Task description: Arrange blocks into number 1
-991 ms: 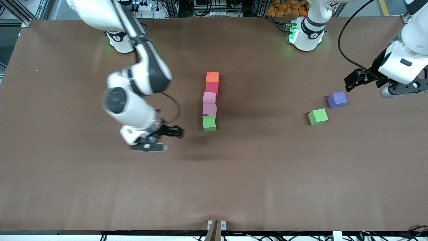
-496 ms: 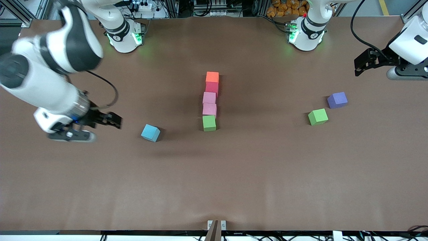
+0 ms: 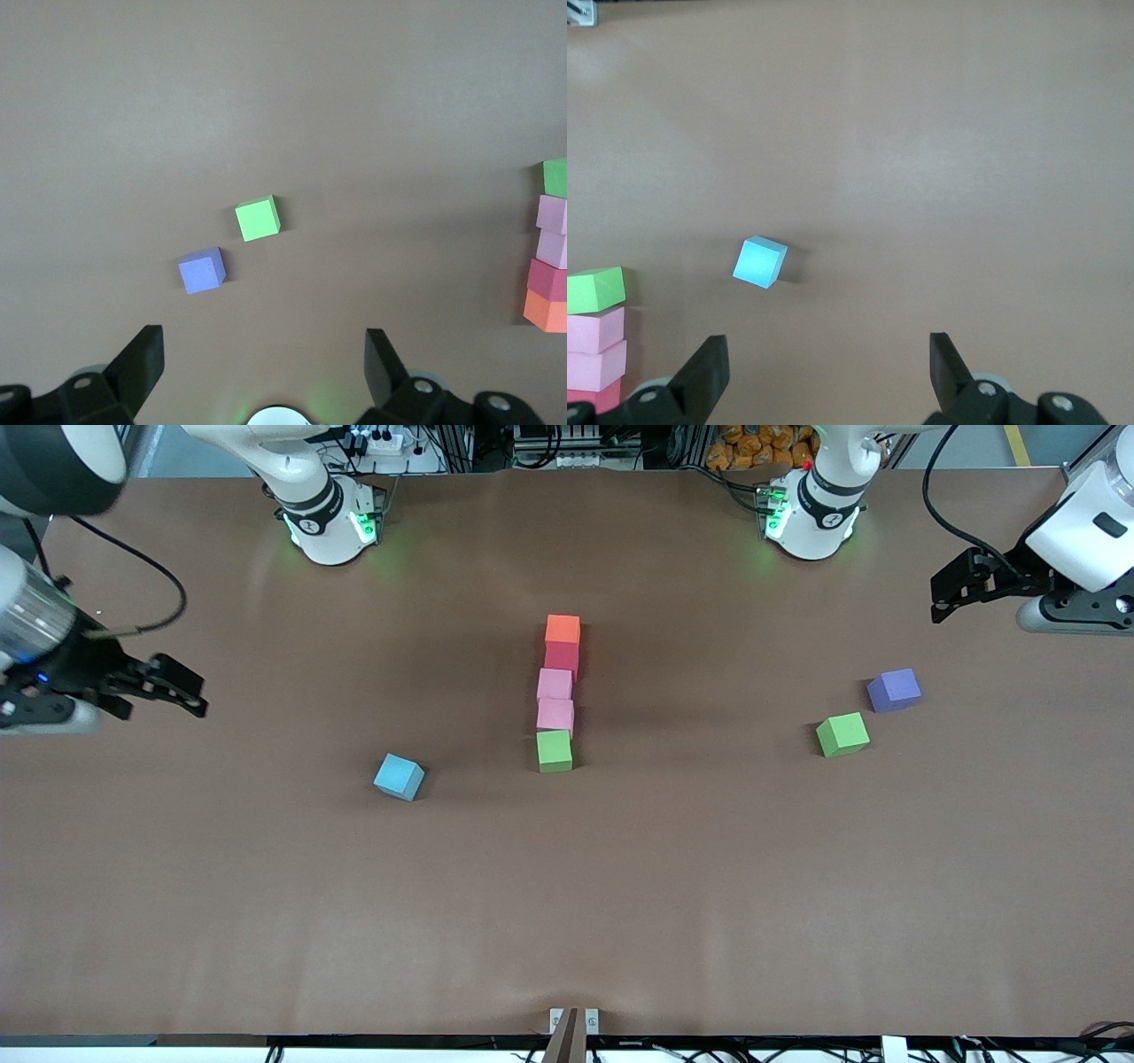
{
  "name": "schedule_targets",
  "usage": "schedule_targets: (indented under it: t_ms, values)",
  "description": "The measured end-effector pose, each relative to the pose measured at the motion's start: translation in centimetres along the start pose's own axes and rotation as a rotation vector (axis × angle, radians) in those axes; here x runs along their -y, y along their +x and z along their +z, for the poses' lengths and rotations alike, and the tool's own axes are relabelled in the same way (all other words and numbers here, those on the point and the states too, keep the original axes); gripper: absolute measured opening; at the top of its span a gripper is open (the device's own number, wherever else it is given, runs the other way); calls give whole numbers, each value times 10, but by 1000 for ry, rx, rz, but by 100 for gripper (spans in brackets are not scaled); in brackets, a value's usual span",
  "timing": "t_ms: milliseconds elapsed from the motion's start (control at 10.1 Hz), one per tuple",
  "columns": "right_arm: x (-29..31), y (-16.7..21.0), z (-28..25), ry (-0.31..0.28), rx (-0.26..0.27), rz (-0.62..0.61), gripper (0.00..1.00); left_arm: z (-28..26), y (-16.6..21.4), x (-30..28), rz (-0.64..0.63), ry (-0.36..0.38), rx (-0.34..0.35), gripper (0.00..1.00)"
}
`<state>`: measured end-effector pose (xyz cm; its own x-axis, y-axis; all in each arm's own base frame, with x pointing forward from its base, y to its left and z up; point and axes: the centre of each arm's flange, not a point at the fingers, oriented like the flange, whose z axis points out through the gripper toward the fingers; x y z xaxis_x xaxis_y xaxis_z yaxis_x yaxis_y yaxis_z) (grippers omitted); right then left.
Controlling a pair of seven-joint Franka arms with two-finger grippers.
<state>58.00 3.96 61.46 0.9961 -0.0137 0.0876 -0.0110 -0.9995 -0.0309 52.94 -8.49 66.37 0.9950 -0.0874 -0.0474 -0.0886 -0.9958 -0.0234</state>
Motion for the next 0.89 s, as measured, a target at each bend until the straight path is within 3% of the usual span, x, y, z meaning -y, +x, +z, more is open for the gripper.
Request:
schedule_targets:
  t_ms: [892]
  values:
    - [-32, -10, -20, -25, -11, 39, 100, 3, 1, -8, 15, 0, 6, 100]
